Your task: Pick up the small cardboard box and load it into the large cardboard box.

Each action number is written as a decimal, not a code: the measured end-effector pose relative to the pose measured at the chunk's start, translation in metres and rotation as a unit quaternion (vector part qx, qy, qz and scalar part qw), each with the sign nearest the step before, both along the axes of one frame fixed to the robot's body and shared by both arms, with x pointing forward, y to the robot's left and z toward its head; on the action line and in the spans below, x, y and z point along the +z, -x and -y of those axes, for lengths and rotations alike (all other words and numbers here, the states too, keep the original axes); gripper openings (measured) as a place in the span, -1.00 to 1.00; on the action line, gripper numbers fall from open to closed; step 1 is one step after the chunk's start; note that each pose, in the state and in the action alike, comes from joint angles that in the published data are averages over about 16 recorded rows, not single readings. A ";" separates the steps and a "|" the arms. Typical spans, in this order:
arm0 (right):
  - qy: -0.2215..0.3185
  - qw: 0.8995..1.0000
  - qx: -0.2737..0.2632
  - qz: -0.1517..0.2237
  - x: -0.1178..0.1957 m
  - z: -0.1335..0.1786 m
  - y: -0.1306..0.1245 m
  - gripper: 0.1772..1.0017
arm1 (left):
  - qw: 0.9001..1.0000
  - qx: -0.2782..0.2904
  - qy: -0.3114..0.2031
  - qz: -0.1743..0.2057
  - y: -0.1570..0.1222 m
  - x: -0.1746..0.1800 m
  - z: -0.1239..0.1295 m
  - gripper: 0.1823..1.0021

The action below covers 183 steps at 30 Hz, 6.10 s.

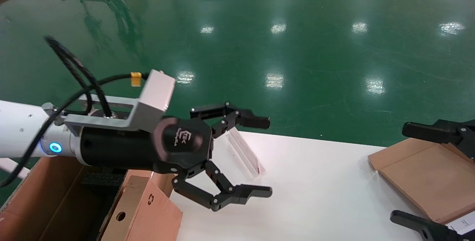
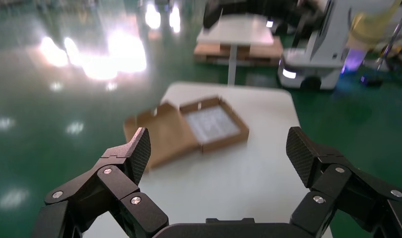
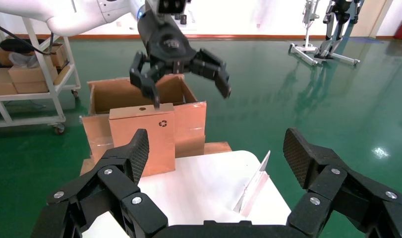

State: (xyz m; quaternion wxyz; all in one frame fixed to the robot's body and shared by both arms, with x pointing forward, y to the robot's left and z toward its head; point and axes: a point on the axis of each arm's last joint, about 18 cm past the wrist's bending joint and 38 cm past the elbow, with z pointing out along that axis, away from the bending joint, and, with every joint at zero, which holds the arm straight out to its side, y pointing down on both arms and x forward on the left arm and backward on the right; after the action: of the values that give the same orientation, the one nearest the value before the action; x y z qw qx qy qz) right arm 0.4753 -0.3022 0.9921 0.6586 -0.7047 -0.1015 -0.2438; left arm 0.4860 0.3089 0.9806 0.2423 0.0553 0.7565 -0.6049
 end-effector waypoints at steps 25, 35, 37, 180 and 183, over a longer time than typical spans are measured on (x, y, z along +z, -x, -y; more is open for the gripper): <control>0.000 1.000 0.000 0.000 0.000 0.000 0.000 0.98 | 0.912 0.239 -0.293 -0.159 -0.033 0.000 -0.010 0.98; 0.000 1.000 0.000 0.000 0.000 0.000 0.000 0.98 | 0.826 0.387 -0.360 -0.193 -0.043 0.022 -0.019 0.98; 0.000 1.000 0.000 0.000 0.000 0.000 0.000 0.98 | 0.814 0.409 -0.363 -0.197 -0.043 0.026 -0.020 0.98; 0.000 1.000 0.000 0.000 0.000 0.000 0.000 -0.70 | 0.704 0.540 -0.221 -0.405 0.001 0.029 -0.047 -0.59; 0.000 1.000 0.000 0.000 0.000 0.000 0.000 -0.80 | 0.728 0.537 -0.196 -0.378 0.009 0.056 -0.051 -0.60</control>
State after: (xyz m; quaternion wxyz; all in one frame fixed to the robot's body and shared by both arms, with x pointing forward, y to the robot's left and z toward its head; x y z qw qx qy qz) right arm 0.4754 -0.3023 0.9921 0.6587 -0.7046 -0.1012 -0.2439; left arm 0.4771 0.3598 1.0364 0.2045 -0.5470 0.7909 -0.1829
